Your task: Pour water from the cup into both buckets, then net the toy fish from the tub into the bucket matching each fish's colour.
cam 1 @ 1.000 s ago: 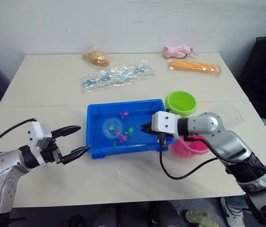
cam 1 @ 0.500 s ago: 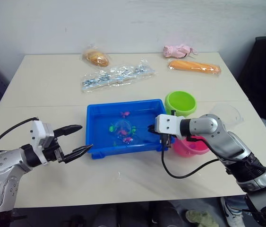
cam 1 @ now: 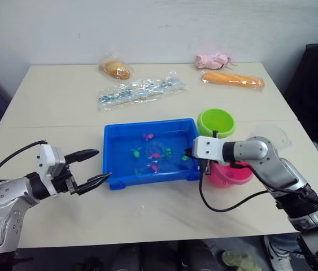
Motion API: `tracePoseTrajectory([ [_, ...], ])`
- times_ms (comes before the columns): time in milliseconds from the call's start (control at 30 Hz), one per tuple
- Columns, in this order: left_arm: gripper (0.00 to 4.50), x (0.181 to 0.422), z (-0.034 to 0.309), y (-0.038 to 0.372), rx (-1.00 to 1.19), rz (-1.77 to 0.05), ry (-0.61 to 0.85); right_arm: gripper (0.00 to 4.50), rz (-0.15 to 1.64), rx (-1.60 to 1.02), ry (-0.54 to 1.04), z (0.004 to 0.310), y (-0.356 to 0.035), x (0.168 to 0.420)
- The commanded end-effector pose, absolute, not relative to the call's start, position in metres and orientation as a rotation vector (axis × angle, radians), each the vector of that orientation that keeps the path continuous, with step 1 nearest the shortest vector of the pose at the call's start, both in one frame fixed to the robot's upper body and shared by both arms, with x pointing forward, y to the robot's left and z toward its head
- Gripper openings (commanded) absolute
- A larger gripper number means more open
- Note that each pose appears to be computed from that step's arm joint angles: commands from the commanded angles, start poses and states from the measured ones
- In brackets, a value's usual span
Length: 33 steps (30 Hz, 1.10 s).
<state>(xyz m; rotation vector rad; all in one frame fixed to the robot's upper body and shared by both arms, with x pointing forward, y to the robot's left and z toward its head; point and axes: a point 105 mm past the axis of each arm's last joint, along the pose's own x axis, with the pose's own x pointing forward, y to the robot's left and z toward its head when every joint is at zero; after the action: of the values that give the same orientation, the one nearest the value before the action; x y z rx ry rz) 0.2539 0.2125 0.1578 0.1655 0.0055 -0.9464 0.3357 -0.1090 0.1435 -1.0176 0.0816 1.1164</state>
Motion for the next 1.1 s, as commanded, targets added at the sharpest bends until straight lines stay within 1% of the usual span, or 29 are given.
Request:
tracePoseTrajectory([
  [33,4.47,0.252,0.164,0.209,0.183,-0.964,-0.026,0.0,1.118,-1.057,0.037,0.155,-0.111,0.333],
  [133,4.47,0.251,0.164,0.209,0.185,-0.976,-0.022,0.0,1.152,-1.033,0.039,0.156,-0.109,0.33],
  [367,4.47,0.249,0.164,0.209,0.193,-0.987,-0.021,0.0,1.27,-0.873,0.103,0.152,-0.095,0.313],
  [533,4.47,0.247,0.164,0.21,0.2,-0.986,-0.016,0.0,1.281,-0.773,0.141,0.156,-0.094,0.309],
  [800,4.47,0.246,0.164,0.213,0.209,-0.98,-0.014,0.0,1.27,-0.568,0.223,0.166,-0.104,0.304],
  [933,4.47,0.247,0.163,0.209,0.208,-0.994,-0.024,0.0,1.236,-0.507,0.222,0.174,-0.111,0.306],
  [1033,4.47,0.246,0.165,0.202,0.214,-1.039,-0.03,0.0,1.197,-0.458,0.2,0.189,-0.122,0.305],
  [1100,4.47,0.242,0.167,0.194,0.221,-1.105,-0.028,0.0,1.195,-0.413,0.144,0.203,-0.129,0.298],
])
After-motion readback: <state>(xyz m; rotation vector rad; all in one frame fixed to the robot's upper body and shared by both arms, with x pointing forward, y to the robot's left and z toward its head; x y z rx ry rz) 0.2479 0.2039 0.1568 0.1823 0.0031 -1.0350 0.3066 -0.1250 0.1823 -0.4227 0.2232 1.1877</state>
